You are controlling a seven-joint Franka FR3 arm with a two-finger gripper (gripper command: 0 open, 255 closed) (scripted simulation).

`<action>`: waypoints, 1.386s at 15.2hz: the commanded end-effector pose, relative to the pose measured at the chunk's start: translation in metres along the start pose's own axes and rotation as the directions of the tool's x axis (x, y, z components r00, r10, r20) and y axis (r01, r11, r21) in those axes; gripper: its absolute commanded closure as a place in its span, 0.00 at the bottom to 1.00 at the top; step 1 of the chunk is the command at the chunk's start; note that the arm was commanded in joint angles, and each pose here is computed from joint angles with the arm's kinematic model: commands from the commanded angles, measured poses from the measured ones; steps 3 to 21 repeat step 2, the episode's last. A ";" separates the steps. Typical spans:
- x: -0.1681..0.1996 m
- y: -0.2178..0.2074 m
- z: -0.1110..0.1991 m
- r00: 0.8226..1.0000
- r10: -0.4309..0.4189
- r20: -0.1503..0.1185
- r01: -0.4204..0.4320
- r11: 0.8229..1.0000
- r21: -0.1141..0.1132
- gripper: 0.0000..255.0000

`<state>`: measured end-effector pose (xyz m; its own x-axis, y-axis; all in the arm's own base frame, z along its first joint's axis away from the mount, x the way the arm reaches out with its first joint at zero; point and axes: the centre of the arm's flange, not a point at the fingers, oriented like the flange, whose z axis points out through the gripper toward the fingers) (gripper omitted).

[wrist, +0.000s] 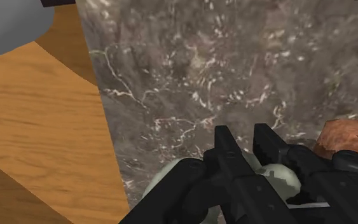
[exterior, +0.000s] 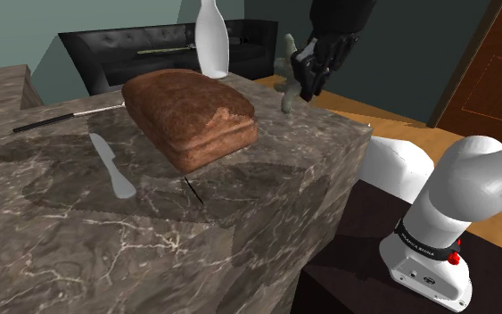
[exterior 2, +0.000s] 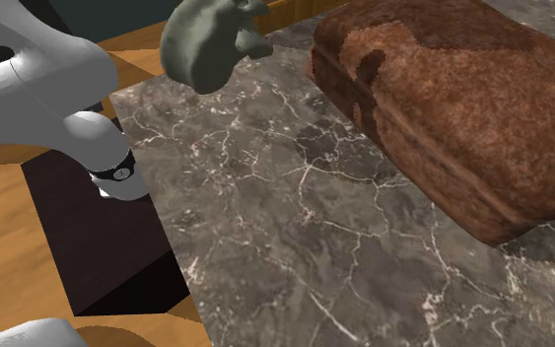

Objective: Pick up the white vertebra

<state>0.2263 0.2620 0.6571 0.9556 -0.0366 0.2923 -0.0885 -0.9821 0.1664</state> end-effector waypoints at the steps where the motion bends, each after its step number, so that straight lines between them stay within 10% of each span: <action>1: 0.002 0.001 -0.006 1.000 0.000 0.000 0.000 1.000 0.000 1.00; 21: 0.002 0.001 -0.006 1.000 0.000 0.000 0.000 1.000 0.000 1.00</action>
